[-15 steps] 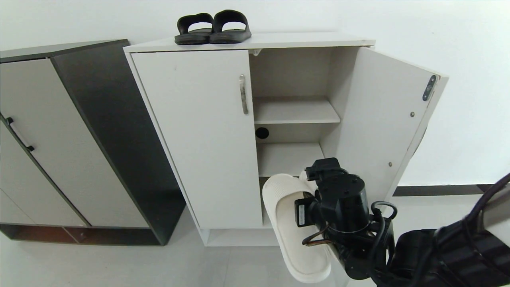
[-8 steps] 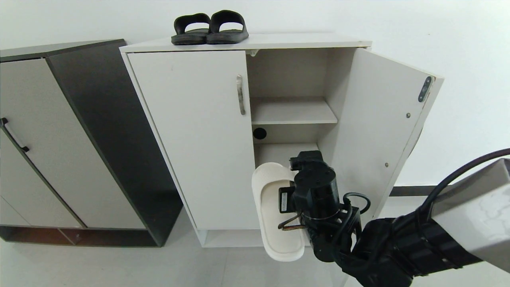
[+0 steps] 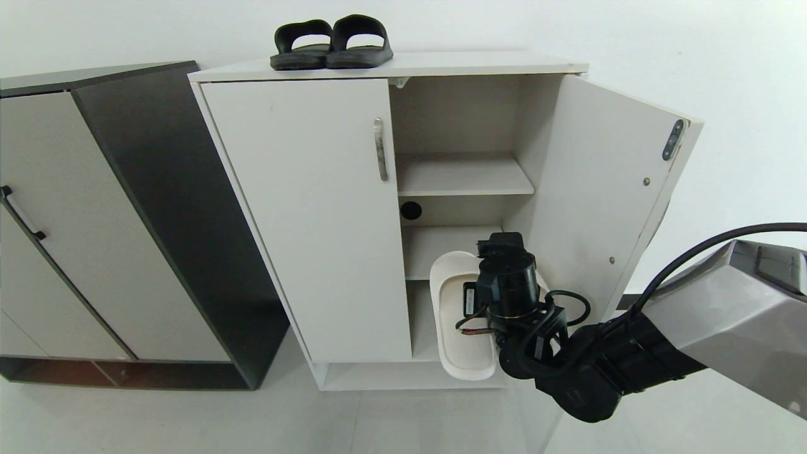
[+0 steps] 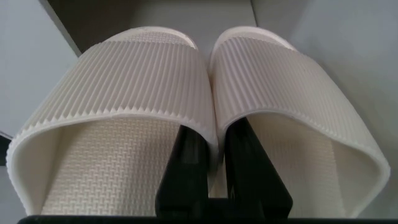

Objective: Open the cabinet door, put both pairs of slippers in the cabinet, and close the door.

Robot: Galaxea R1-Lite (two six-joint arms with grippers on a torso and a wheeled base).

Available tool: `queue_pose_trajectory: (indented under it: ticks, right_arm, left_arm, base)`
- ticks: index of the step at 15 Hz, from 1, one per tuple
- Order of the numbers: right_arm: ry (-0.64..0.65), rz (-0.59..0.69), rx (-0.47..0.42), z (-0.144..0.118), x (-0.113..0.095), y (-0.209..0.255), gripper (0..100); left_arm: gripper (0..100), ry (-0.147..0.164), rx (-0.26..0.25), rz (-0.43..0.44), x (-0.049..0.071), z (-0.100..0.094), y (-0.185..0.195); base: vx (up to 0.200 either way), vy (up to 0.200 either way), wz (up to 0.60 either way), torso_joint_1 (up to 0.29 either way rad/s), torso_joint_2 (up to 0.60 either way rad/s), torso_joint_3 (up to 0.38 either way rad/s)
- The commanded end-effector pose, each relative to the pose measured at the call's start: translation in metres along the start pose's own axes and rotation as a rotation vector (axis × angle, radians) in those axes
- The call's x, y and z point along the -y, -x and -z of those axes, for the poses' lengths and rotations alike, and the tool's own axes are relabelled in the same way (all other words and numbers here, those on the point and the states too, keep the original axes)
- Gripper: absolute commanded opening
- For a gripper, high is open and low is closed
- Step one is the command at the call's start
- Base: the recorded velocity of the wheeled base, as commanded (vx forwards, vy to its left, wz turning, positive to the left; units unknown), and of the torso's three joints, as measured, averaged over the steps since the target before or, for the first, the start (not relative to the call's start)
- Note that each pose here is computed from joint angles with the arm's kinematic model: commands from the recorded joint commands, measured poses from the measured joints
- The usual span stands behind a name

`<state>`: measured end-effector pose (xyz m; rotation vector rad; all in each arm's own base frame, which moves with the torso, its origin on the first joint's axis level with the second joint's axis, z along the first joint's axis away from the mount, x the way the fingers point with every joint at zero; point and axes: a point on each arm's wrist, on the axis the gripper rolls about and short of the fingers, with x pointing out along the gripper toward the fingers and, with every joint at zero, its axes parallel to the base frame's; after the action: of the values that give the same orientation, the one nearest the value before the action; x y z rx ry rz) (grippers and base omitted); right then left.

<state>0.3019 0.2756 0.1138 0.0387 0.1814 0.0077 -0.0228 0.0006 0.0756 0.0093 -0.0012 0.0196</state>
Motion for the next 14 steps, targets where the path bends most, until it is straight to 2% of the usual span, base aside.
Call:
queue_pose_trajectory:
  ticks: [1,8,14]
  right_arm:
    - [0.008,0.018,-0.008,0.004,0.004,-0.006,0]
    - [0.037,0.062,-0.046,0.017,0.022,-0.012,0]
    - [0.031,0.086,-0.047,0.015,0.031,-0.019,0]
  left_arm:
    - [0,0.000,-0.003,0.000,0.000,0.000,0.000]
    - [0,0.005,-0.001,0.000,0.000,0.000,0.000]
    - [0,0.005,-0.003,0.000,0.000,0.000,0.000]
  base:
    - [0.000,0.000,0.00,0.000,0.00,0.000]
    - [0.000,0.000,0.00,0.000,0.00,0.000]
    - [0.000,0.000,0.00,0.000,0.00,0.000]
